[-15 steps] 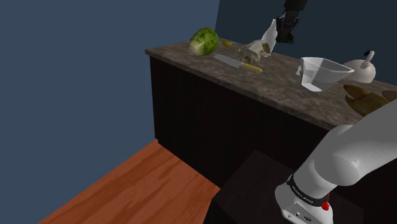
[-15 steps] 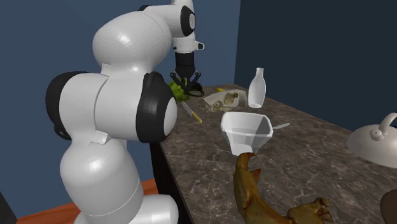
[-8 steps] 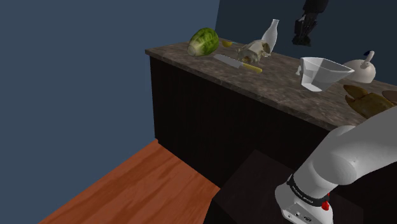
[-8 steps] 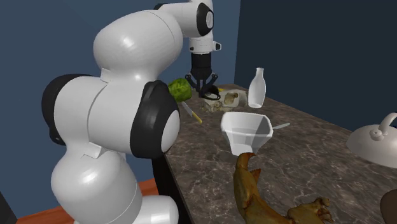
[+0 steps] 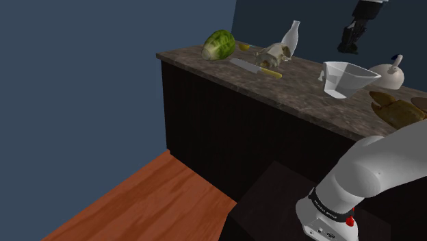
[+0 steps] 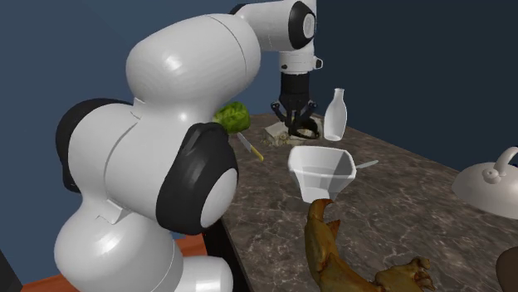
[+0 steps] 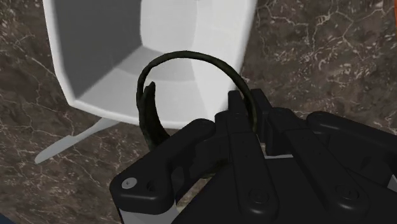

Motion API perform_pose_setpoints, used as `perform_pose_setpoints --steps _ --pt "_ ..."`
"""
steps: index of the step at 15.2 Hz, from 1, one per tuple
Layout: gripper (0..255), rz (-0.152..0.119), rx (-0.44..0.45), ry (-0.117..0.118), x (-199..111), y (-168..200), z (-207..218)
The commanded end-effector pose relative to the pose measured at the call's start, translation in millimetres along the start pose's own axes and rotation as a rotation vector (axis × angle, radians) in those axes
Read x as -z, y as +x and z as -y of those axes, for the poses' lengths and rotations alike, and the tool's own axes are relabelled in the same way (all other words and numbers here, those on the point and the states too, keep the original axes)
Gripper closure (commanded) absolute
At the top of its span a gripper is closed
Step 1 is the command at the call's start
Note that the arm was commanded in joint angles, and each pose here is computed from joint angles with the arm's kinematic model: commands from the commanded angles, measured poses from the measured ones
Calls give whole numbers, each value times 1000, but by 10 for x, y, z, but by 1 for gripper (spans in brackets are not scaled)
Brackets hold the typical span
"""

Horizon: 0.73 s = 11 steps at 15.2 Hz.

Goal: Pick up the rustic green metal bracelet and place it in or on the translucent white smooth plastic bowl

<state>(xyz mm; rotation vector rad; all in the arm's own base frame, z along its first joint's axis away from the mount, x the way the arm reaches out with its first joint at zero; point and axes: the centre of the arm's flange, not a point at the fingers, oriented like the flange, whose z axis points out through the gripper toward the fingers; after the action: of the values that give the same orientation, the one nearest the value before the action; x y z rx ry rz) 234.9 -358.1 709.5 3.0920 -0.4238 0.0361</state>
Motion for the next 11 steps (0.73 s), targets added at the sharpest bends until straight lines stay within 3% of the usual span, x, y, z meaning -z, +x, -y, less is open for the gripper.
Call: perform_pose_setpoints --steps 1,3,11 --pt "255 0 1 0 16 -180 -209" --pt "255 0 1 0 8 -355 -453" --pt "255 0 1 0 -415 -366 -445"
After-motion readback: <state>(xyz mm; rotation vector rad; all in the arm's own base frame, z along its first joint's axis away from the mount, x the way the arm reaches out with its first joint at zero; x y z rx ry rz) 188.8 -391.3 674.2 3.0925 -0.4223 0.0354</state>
